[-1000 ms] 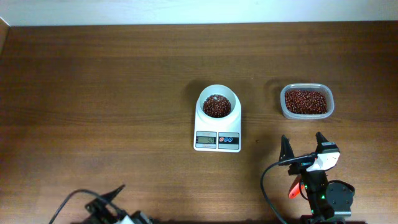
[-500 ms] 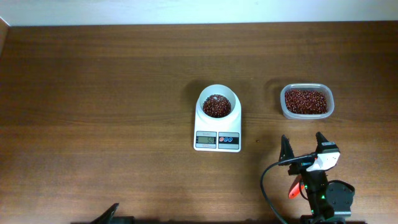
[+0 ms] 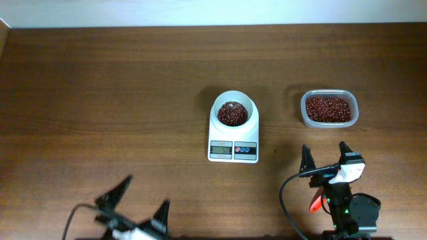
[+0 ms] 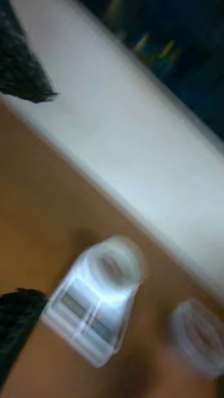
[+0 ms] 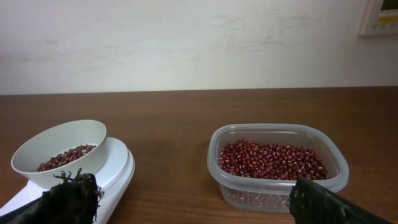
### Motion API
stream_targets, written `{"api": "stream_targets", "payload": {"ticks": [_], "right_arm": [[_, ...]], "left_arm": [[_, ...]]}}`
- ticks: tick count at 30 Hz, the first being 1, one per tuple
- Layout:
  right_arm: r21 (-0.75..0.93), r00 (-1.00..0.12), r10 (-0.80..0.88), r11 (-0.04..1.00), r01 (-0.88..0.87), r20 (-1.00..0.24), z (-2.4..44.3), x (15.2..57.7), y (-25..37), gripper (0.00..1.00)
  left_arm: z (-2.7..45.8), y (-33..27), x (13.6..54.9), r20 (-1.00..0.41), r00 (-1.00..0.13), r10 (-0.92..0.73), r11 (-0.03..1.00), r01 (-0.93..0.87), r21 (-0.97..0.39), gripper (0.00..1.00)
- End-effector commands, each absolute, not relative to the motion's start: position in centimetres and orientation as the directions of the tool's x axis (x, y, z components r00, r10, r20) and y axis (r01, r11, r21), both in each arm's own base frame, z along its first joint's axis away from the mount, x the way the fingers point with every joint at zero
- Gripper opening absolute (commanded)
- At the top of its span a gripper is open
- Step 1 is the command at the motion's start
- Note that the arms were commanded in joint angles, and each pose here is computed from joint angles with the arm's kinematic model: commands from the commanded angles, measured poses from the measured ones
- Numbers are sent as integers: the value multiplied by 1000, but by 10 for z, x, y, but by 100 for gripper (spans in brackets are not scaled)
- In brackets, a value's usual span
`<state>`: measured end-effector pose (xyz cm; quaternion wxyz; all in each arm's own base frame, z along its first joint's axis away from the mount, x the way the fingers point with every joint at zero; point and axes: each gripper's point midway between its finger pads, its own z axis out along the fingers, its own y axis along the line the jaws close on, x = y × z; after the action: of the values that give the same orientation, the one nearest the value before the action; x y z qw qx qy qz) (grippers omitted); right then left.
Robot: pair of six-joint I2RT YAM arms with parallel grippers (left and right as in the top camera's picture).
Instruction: Scoop and weigh 50g on scale
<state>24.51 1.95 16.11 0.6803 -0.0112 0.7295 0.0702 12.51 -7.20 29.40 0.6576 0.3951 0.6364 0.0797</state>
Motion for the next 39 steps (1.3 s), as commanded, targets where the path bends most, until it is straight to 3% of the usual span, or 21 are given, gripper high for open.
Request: {"api": "stream_targets", "payload": {"ticks": [1,3,6,12,19,39], "right_arm": [[90,-77,81,989,-116,-994,158,245,21,99],[90,-77,81,989,-116,-994,158,245,21,99],[90,-77,81,989,-116,-994,158,245,21,99],[90,-78,81,989,-116,-994,158,245,21,99],[90,-77,81,989,-116,-994,158,245,21,99],[90,-78,81,989,-116,-994,158,245,21,99]], "left_arm": [[277,-61,170,-930,74,359,863,353,361,99],[268,-54,191,-980,47,194,929,311,198,99],[239,-48,213,-995,15,97,955,280,97,99],[195,-43,238,-993,63,98,963,246,111,99],[161,-30,244,-994,-42,99,979,182,90,99],[160,-28,244,-994,-46,100,981,173,90,99]]}}
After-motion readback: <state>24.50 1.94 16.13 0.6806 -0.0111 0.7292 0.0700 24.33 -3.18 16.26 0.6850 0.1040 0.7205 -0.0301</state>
